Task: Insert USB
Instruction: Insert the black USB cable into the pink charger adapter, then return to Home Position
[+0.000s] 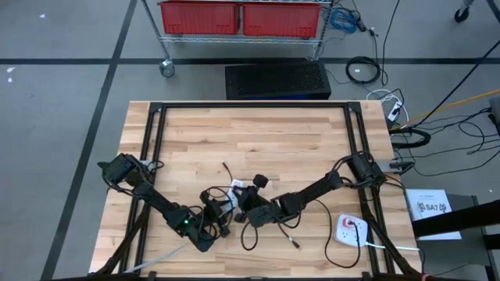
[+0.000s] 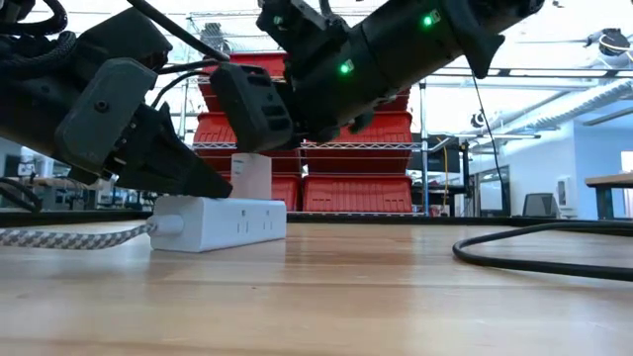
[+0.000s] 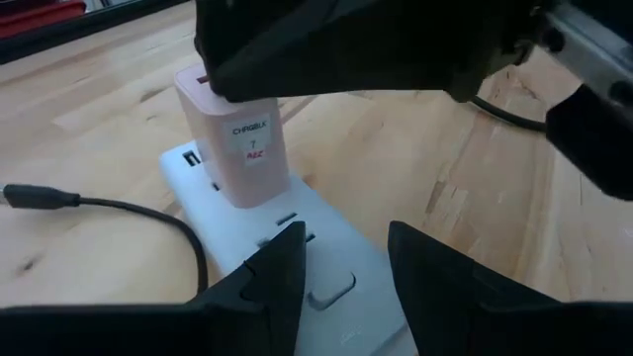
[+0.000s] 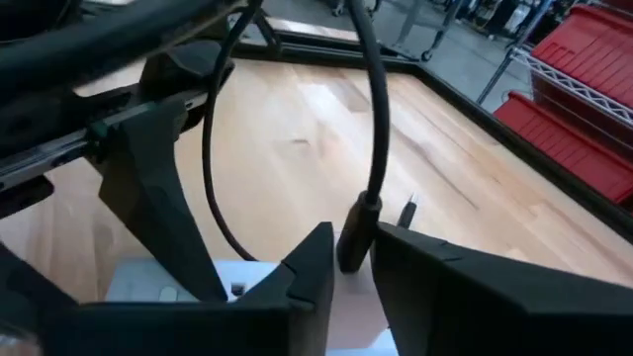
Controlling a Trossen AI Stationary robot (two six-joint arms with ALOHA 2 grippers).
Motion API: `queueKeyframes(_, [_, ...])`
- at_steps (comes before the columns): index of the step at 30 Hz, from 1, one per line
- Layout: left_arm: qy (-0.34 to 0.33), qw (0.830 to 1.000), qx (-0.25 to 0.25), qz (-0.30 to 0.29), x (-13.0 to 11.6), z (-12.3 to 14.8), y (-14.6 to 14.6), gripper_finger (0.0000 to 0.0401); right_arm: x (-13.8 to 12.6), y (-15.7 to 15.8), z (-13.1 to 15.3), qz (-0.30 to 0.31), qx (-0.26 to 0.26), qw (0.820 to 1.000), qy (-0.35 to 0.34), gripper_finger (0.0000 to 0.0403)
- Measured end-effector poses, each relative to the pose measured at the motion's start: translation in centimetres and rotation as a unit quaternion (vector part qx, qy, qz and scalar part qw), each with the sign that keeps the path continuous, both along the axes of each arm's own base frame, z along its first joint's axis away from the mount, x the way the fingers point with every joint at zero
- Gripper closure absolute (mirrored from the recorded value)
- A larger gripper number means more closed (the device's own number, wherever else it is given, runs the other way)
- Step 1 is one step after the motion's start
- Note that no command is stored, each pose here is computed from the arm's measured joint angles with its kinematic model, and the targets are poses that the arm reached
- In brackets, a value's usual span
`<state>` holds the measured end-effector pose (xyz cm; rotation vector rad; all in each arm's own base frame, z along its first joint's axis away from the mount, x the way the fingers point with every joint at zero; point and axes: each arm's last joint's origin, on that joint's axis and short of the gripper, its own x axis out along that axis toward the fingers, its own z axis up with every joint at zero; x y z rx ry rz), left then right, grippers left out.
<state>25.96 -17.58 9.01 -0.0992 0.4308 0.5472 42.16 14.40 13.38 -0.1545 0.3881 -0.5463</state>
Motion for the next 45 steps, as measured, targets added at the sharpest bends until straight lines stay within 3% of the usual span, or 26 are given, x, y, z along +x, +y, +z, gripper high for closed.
queueKeyframes(9, [0.001,1.0,0.0,-0.001,0.0,0.0,0.0,0.0248,-0.4,-0.1,1.1,0.007,0.006,1.0,0.013,0.0293])
queueKeyframes(17, [0.001,1.0,0.001,0.0,0.0,0.0,0.0,0.0248,-1.2,-0.3,3.9,0.013,0.009,1.0,0.016,0.0247])
queueKeyframes(20, [-0.001,1.0,0.0,0.0,0.0,0.0,0.0,0.0248,-1.7,-0.5,5.2,0.031,0.036,0.999,0.021,0.0234])
queueKeyframes(24, [0.0,1.0,0.003,-0.008,0.0,0.6,0.0,0.0248,-2.6,-0.6,6.6,0.069,0.073,0.994,0.052,0.0222])
queueKeyframes(29, [0.012,0.999,0.002,-0.039,-0.2,1.8,-0.2,0.0248,-4.6,-0.9,8.6,0.102,0.078,0.985,0.114,0.0219])
queueKeyframes(34, [0.016,0.996,-0.012,-0.088,-0.2,3.7,-0.5,0.0248,-7.2,-2.0,10.8,0.089,0.087,0.978,0.169,0.0252])
queueKeyframes(42, [-0.016,0.983,-0.022,-0.181,0.2,7.4,-0.6,0.0271,-11.0,-2.4,14.3,0.109,0.073,0.97,0.206,0.0378])
queueKeyframes(45, [-0.037,0.976,-0.008,-0.213,0.2,9.1,-0.6,0.0288,-12.4,-2.3,15.5,0.115,0.072,0.968,0.21,0.0395])
